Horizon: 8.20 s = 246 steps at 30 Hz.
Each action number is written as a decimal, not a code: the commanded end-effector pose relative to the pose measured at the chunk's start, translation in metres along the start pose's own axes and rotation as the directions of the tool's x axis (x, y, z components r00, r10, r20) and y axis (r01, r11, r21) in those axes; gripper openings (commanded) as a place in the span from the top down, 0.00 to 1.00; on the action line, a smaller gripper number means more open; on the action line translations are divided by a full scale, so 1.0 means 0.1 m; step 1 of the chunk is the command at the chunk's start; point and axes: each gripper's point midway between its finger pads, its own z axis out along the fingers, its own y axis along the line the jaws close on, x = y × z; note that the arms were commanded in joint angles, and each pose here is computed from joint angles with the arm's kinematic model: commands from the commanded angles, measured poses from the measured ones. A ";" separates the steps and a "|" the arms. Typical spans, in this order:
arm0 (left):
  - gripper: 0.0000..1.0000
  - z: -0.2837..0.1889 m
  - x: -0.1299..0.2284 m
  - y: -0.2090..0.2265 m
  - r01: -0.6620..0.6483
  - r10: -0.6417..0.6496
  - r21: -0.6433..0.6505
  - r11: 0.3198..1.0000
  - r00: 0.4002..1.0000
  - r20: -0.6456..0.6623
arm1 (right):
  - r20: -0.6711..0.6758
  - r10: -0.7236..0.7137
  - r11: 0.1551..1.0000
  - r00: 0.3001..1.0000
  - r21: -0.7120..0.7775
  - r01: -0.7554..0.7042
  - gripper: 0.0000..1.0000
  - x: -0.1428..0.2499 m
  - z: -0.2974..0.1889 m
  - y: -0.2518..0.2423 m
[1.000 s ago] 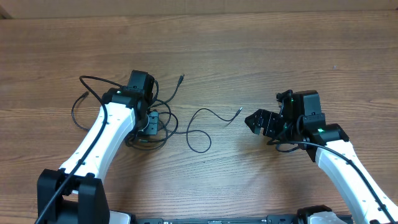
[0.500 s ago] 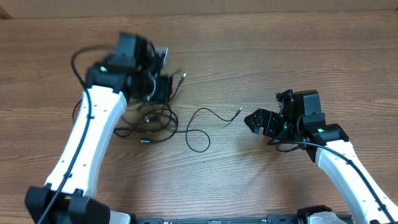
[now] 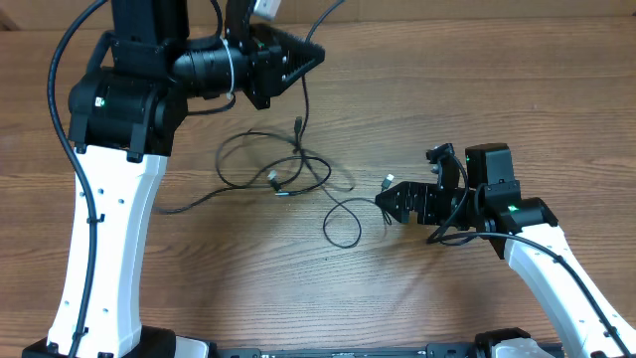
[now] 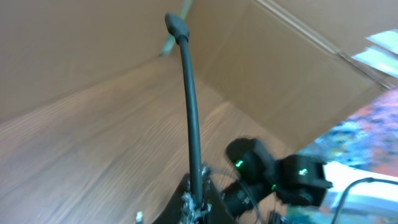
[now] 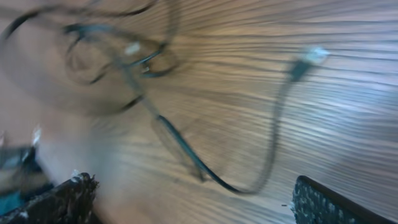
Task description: Untangle cables
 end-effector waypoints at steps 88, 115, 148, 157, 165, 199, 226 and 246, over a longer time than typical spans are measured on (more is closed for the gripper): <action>0.92 -3.57 1.17 1.93 0.470 -0.216 -0.758 -0.452 0.767 0.604 | 0.166 0.311 0.485 0.936 0.819 -0.306 0.25 0.48 -0.04 -1.65; 0.00 -2.29 1.17 1.81 0.528 -0.564 -0.837 0.139 0.737 0.371 | 0.237 0.408 0.499 0.882 0.751 -0.432 0.19 0.43 -0.02 -1.69; 0.00 -0.63 3.45 1.82 0.592 -0.855 -0.750 -0.296 0.186 0.485 | 0.246 0.400 0.509 0.883 0.741 -0.437 0.16 0.39 -0.01 -1.69; 0.01 -0.79 3.91 1.95 0.423 -0.749 -0.840 -0.340 0.418 0.513 | 0.247 0.399 0.510 0.883 0.741 -0.438 0.16 0.38 -0.01 -1.69; 0.05 -0.88 4.09 1.95 0.372 -0.741 -0.855 -0.361 0.442 0.506 | 0.250 0.397 0.512 0.883 0.738 -0.439 0.16 0.37 0.00 -1.69; 0.34 -0.78 4.64 1.94 0.284 -0.812 -0.876 -0.390 0.343 0.473 | 0.251 0.396 0.512 0.883 0.738 -0.439 0.16 0.37 0.00 -1.69; 0.96 -0.77 4.49 1.92 0.261 -0.843 -0.906 -0.332 0.348 0.409 | 0.251 0.396 0.512 0.883 0.738 -0.439 0.16 0.37 0.00 -1.69; 0.96 -0.64 1.71 1.49 0.269 -0.553 -0.871 0.412 0.833 -0.004 | 0.251 0.396 0.512 0.883 0.738 -0.439 0.16 0.37 0.00 -1.69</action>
